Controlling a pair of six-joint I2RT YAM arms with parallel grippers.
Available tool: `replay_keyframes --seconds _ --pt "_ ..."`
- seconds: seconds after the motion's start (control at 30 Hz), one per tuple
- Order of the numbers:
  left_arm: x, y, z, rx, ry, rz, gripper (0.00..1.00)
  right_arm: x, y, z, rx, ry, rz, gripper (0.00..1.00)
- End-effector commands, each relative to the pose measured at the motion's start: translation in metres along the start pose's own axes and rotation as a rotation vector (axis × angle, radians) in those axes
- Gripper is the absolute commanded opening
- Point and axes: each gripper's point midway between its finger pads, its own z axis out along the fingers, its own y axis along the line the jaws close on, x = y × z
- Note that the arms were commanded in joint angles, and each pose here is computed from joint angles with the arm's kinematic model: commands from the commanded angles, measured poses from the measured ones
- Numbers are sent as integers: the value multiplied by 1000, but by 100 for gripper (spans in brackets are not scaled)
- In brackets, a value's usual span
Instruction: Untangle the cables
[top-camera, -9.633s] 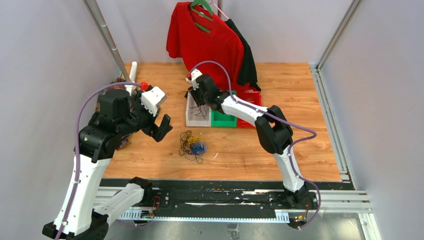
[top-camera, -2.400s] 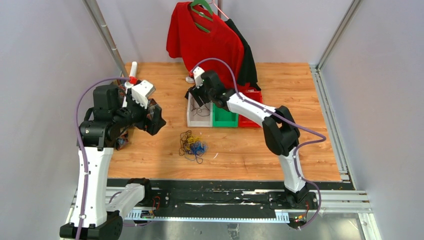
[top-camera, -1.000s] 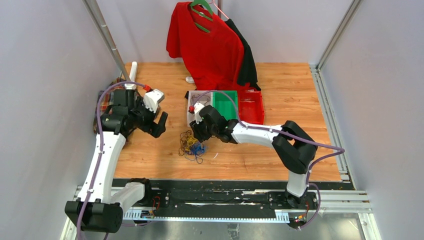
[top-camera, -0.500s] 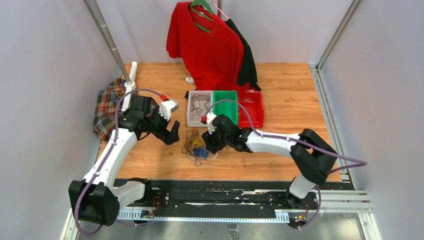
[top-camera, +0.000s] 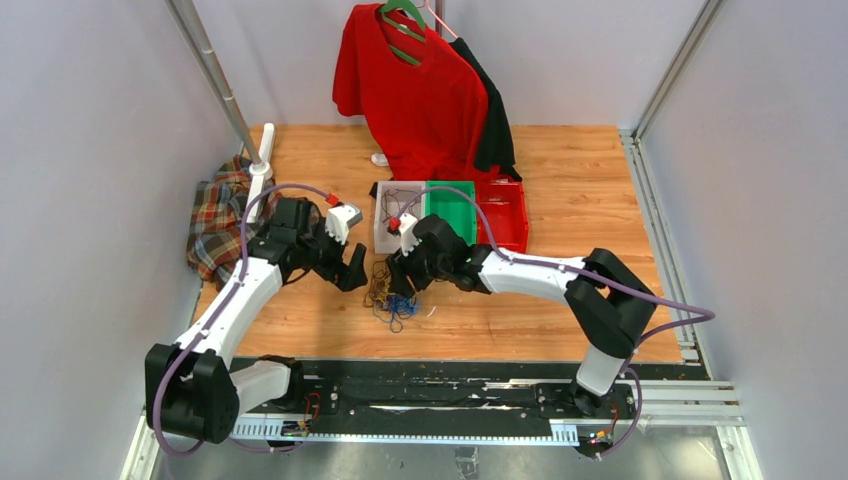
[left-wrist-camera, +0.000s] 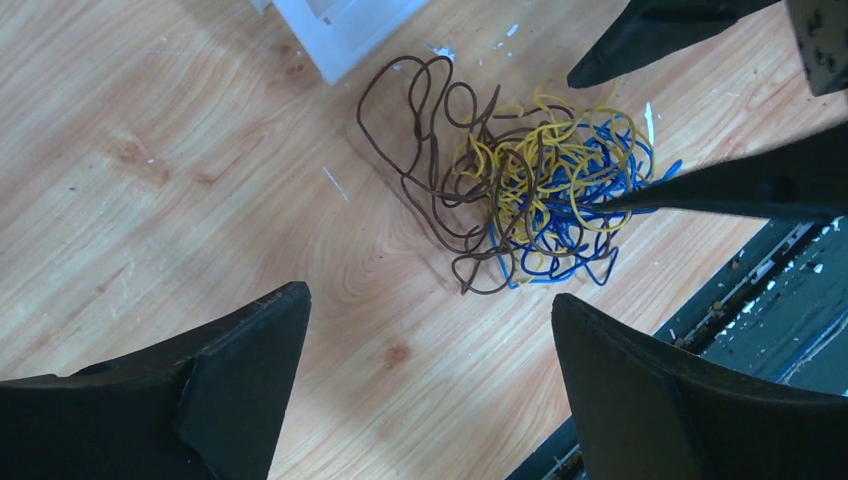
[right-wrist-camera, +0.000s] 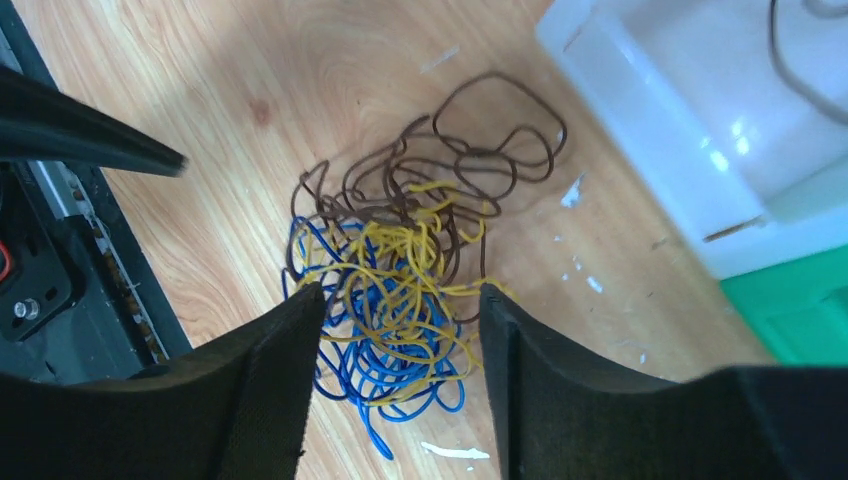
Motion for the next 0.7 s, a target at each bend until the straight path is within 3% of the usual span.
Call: replay_keyframes --seconds 0.0,0.13,0.23,0.47,0.67 --pt "-5 -8 4 47 -38 37 95 31 -8 -1 -37 58 61 51" --pt "-2 -14 15 62 5 61 96 58 -19 -5 -5 98 72 33" --pt "-5 -23 25 84 12 90 96 64 -21 -6 1 107 49 26" --pt "6 -26 49 116 91 105 93 67 -24 -4 1 107 6 22" --pt "-1 -27 62 154 82 91 79 65 -21 -3 -25 89 -12 21"
